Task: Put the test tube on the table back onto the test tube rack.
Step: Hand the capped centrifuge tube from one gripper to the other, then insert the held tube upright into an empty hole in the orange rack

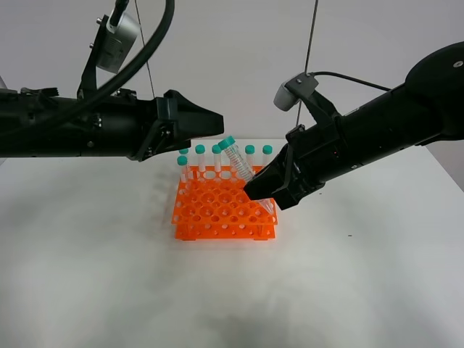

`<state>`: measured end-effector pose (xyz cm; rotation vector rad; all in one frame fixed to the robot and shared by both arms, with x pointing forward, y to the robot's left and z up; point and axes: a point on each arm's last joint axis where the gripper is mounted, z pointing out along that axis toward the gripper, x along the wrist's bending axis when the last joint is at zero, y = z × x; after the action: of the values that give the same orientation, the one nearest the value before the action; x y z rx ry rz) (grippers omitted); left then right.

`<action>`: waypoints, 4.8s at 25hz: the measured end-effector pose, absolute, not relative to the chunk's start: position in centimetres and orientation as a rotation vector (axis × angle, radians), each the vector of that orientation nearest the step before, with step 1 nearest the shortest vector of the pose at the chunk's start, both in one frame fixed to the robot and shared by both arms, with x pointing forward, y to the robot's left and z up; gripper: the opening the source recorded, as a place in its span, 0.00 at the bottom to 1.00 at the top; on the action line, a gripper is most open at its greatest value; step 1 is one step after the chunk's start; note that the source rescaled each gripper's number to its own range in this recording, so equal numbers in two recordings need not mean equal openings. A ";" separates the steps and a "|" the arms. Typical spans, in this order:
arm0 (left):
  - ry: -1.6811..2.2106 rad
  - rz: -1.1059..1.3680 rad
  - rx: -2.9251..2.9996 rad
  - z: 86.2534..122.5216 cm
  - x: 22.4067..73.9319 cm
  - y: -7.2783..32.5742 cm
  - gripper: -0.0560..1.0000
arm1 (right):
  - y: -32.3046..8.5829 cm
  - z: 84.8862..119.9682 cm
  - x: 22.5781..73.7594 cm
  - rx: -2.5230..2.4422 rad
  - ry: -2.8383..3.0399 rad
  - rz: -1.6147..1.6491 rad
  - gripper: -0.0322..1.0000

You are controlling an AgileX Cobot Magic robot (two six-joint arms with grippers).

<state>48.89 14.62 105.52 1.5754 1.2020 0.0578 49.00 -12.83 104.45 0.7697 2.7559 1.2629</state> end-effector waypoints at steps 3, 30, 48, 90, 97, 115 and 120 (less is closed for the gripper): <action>1.223 0.015 1.554 105.0 49.7 14.1 1.00 | -12.8 104.4 49.0 0.766 2.759 1.263 0.05; 1.103 -0.065 1.652 103.3 49.1 10.9 0.99 | -12.8 104.4 48.8 0.759 2.776 1.265 0.05; 1.137 -0.069 1.636 103.2 49.2 11.0 0.67 | -12.8 104.4 48.8 0.793 2.775 1.269 0.05; 1.167 -0.061 1.625 103.1 49.3 11.2 0.06 | -18.0 112.2 48.7 1.297 2.374 0.753 1.00; 1.167 -0.061 1.625 103.1 49.3 11.2 0.06 | -21.3 108.9 52.1 1.570 2.231 0.454 1.00; 1.167 -0.061 1.625 103.1 49.3 11.2 0.06 | -27.8 107.8 51.6 1.941 2.344 0.408 1.00; 1.167 -0.061 1.625 103.1 49.3 11.2 0.06 | -27.9 108.1 50.4 2.016 2.294 0.394 1.00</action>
<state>49.31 11.15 103.14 1.6246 1.1673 -0.0608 50.36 -27.86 108.11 2.0162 2.2938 0.3937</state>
